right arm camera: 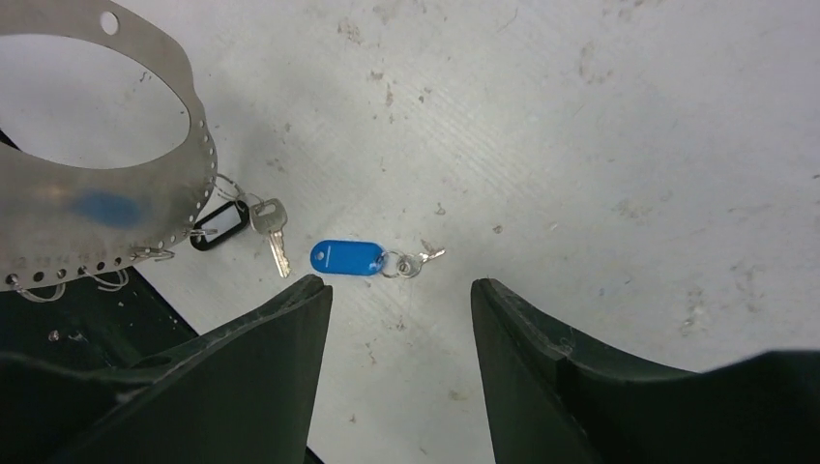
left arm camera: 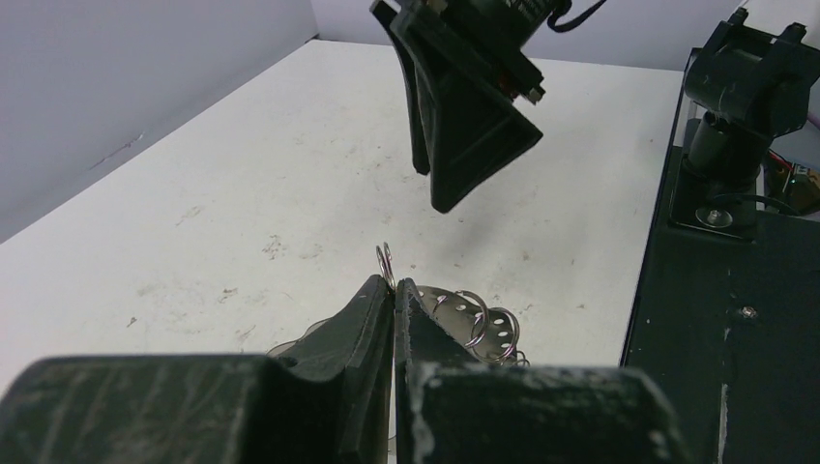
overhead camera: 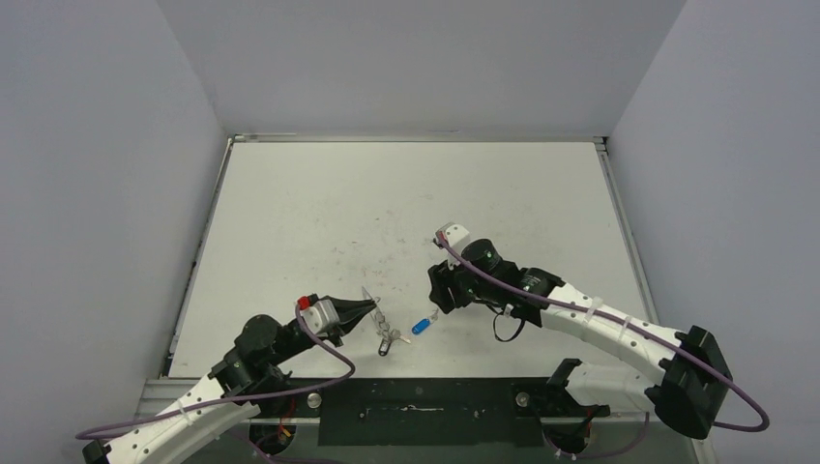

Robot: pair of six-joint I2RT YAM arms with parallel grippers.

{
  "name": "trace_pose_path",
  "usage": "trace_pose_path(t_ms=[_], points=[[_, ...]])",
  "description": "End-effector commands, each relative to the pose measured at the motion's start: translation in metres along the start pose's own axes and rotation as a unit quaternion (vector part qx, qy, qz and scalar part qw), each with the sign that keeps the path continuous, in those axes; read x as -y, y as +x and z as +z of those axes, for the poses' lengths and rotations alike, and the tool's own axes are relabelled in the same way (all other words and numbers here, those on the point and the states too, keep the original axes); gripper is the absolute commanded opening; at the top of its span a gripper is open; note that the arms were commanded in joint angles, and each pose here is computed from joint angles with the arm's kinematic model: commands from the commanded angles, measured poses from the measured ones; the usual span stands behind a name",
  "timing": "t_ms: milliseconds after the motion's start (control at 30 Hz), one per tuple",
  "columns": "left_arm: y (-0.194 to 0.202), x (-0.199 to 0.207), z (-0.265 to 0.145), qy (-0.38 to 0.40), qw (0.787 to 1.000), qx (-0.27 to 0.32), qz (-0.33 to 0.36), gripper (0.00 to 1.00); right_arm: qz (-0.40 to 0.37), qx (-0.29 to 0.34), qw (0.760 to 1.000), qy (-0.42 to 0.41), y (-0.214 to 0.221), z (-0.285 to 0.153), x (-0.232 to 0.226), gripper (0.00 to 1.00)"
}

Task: Put the keys on the keyring

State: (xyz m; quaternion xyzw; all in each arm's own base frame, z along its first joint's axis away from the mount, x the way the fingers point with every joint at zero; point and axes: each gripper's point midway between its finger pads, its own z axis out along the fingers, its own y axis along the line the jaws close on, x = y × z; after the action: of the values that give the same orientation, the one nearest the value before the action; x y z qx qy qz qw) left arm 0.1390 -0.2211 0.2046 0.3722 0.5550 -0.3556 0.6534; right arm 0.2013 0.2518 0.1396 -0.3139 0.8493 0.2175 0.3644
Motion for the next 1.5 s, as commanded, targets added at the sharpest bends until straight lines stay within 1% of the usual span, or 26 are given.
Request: trace_pose_path(t_ms=[0, 100, 200, 367, 500, 533, 667, 800, 833, 900, 1000, 1133, 1200, 1367, 1467], points=[[-0.025, -0.006, -0.001, -0.014, 1.0, 0.022, 0.012, 0.0, 0.099, -0.007, 0.995, -0.025, 0.01, 0.023, -0.012, 0.56], [-0.025, -0.005, 0.0, -0.009, 1.0, 0.02, 0.011, 0.0, 0.15, -0.035, 0.988, -0.019, 0.032, 0.039, -0.013, 0.56], [-0.024, -0.004, 0.002, -0.006, 1.0, 0.021, 0.01, 0.0, 0.184, -0.057, 0.981, -0.007, 0.048, 0.052, -0.012, 0.55], [-0.022, -0.003, 0.004, -0.002, 1.0, 0.022, 0.007, 0.0, 0.209, -0.087, 0.974, 0.012, 0.065, 0.065, -0.013, 0.55], [-0.022, -0.003, 0.005, -0.002, 1.0, 0.024, 0.007, 0.0, 0.209, -0.112, 0.971, 0.017, 0.077, 0.078, -0.021, 0.55], [-0.022, -0.003, 0.005, -0.003, 1.0, 0.026, 0.007, 0.0, 0.207, -0.116, 0.971, 0.018, 0.078, 0.082, -0.023, 0.54], [-0.022, -0.003, 0.005, -0.002, 1.0, 0.026, 0.006, 0.0, 0.186, -0.132, 0.973, 0.043, 0.084, 0.096, -0.016, 0.45], [-0.022, -0.002, 0.005, -0.001, 1.0, 0.027, 0.004, 0.0, 0.145, -0.137, 0.978, 0.063, 0.076, 0.11, -0.008, 0.12], [-0.022, -0.002, 0.005, -0.001, 1.0, 0.026, 0.004, 0.0, 0.133, -0.136, 0.979, 0.066, 0.07, 0.111, -0.008, 0.08], [-0.022, -0.002, 0.005, -0.002, 1.0, 0.026, 0.004, 0.0, 0.104, -0.136, 0.983, 0.069, 0.06, 0.111, -0.008, 0.04], [-0.022, -0.002, 0.004, -0.001, 1.0, 0.026, 0.005, 0.0, 0.077, -0.126, 0.987, 0.063, 0.044, 0.107, -0.01, 0.03], [-0.02, -0.002, 0.004, -0.003, 1.0, 0.027, 0.004, 0.0, 0.067, -0.113, 0.99, 0.052, 0.031, 0.098, -0.014, 0.05], [-0.02, -0.002, 0.004, -0.003, 1.0, 0.027, 0.004, 0.0, 0.064, -0.108, 0.991, 0.044, 0.028, 0.095, -0.016, 0.07], [-0.019, -0.002, 0.004, -0.002, 1.0, 0.026, 0.004, 0.0, 0.055, -0.106, 0.992, 0.038, 0.027, 0.09, -0.016, 0.06], [-0.02, -0.002, 0.004, -0.001, 1.0, 0.026, 0.004, 0.0, 0.055, -0.113, 0.991, 0.036, 0.032, 0.093, -0.013, 0.11]])
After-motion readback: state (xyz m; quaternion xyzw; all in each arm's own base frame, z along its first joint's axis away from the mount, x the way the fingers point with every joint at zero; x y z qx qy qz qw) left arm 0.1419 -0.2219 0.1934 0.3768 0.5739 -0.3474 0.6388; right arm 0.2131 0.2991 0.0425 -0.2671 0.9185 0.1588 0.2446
